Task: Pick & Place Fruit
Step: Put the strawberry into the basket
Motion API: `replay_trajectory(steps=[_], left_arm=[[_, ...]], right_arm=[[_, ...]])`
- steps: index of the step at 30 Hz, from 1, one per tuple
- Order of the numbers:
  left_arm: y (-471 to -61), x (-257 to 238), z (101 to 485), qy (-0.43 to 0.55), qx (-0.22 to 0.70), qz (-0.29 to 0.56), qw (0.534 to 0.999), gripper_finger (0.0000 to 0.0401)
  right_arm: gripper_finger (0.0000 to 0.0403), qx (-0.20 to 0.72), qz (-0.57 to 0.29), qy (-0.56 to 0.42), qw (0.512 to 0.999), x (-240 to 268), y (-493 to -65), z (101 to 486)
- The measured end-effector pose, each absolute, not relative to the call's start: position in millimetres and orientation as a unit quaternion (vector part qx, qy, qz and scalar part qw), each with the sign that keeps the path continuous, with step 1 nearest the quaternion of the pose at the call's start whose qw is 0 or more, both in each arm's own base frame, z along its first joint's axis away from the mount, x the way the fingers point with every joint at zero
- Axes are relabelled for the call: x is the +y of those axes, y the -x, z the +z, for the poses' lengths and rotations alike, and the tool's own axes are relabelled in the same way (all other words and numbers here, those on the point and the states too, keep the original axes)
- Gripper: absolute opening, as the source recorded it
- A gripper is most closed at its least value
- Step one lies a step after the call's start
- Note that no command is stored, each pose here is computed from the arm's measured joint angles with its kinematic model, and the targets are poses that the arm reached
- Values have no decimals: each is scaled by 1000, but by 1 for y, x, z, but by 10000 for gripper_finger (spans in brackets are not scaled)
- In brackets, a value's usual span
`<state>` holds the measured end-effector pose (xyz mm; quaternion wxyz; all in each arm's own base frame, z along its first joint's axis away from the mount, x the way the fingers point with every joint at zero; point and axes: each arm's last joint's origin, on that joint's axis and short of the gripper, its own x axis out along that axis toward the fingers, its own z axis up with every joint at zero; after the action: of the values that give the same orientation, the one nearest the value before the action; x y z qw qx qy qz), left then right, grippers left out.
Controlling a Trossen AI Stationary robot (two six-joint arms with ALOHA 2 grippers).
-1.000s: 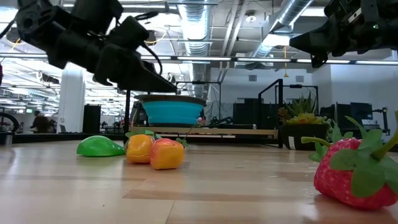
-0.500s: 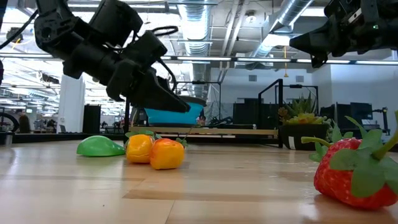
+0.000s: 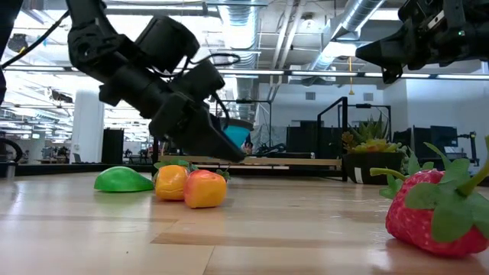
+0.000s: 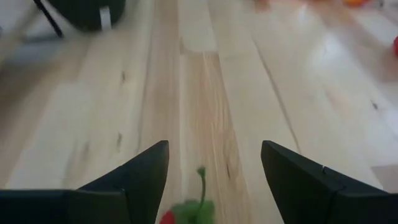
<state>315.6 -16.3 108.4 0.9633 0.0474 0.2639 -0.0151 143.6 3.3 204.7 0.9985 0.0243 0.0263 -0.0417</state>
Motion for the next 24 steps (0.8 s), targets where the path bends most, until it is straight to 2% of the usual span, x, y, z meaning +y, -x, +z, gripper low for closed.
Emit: replay_trajectory(steps=[3, 11, 24], left_arm=[[-316, -16, 107, -39, 291, -8, 956, 248], [-316, -16, 107, -34, 292, -5, 956, 235], [-316, -16, 108, -25, 291, 0, 956, 104]], right_arm=[[1, 28, -42, -24, 998, 3, -144, 204], [1, 29, -42, -24, 998, 3, -144, 204], [1, 29, -42, -24, 998, 3, -144, 204]])
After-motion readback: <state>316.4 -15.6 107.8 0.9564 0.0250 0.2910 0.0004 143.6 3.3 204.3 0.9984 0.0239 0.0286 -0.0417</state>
